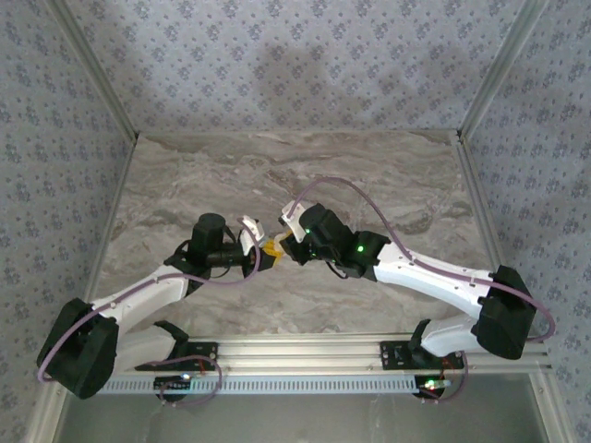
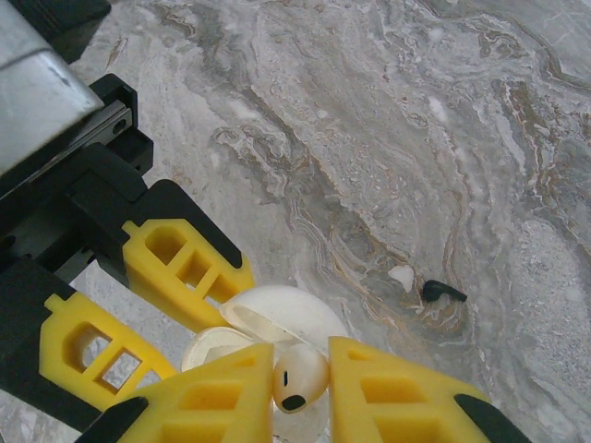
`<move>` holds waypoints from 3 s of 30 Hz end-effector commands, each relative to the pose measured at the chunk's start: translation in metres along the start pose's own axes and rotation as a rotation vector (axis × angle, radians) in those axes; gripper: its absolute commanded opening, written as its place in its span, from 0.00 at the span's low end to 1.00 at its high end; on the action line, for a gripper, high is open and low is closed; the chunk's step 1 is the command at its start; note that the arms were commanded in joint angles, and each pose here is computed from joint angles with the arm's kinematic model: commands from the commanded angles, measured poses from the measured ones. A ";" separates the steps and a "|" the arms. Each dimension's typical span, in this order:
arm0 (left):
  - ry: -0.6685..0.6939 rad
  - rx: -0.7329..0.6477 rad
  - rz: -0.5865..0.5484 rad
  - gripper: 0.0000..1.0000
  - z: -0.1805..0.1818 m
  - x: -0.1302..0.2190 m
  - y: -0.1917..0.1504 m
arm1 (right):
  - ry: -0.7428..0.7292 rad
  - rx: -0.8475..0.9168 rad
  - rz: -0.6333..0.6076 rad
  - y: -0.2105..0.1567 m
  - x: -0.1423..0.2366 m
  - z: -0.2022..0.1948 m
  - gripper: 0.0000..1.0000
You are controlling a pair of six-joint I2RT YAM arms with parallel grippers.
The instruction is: Insert the wireless bluetooth earbuds into the charging case
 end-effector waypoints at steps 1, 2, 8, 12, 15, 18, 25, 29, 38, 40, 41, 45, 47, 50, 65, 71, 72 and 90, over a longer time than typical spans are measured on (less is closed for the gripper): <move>0.005 -0.049 -0.046 0.07 0.001 0.002 0.019 | 0.033 0.022 -0.052 0.017 0.012 0.010 0.22; 0.005 -0.049 -0.045 0.07 0.001 0.002 0.019 | 0.034 0.022 -0.061 0.019 0.013 0.010 0.22; 0.005 -0.044 -0.039 0.07 0.001 0.001 0.017 | 0.033 0.024 -0.082 0.024 0.019 0.011 0.22; 0.006 -0.047 -0.044 0.07 0.001 0.002 0.019 | 0.035 0.025 -0.075 0.022 0.017 0.011 0.22; 0.007 -0.046 -0.047 0.07 0.002 0.002 0.020 | 0.035 0.026 -0.060 0.019 0.012 0.012 0.22; 0.006 -0.046 -0.050 0.07 0.001 0.002 0.021 | 0.033 0.026 -0.053 0.017 0.008 0.012 0.22; 0.007 -0.048 -0.054 0.07 0.001 0.003 0.022 | 0.031 0.027 -0.050 0.016 0.003 0.011 0.22; 0.009 -0.048 -0.055 0.07 0.001 0.003 0.023 | 0.036 0.026 -0.044 0.015 0.001 0.012 0.22; 0.025 -0.047 -0.061 0.07 0.002 0.005 0.025 | 0.044 0.028 -0.012 0.006 -0.002 0.014 0.22; 0.027 -0.048 -0.061 0.07 0.002 0.005 0.025 | 0.043 0.030 -0.001 0.003 -0.002 0.014 0.22; 0.028 -0.048 -0.062 0.07 0.002 0.005 0.025 | 0.042 0.033 0.004 0.001 -0.002 0.013 0.22; 0.031 -0.047 -0.063 0.07 0.003 0.005 0.025 | 0.055 0.036 0.017 -0.002 -0.003 0.015 0.22; 0.033 -0.049 -0.064 0.07 0.003 0.005 0.026 | 0.067 0.038 0.026 -0.004 -0.005 0.017 0.22; 0.037 -0.051 -0.065 0.07 0.004 0.005 0.026 | 0.078 0.040 0.039 -0.006 -0.006 0.019 0.22; 0.044 -0.056 -0.062 0.07 0.004 0.006 0.026 | 0.005 0.025 0.038 -0.009 -0.006 0.008 0.21; 0.044 -0.057 -0.055 0.07 0.004 0.007 0.025 | -0.041 0.017 0.018 -0.005 0.000 0.000 0.22; 0.045 -0.058 -0.055 0.07 0.004 0.007 0.026 | -0.044 0.019 0.016 -0.004 0.000 0.000 0.22; 0.045 -0.065 -0.050 0.07 0.004 0.007 0.025 | -0.069 0.059 0.022 -0.002 0.002 0.001 0.22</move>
Point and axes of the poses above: each hand's point on the last joint's axis, 136 mm out from that joint toward the fingers, its own x axis back along the fingers, its own z axis along the line the jaws close on, y = z × x, the point moved 4 cm from there along x, back along the fingers, and after that the axes turned 11 degrees about -x, right-handed, at the moved point
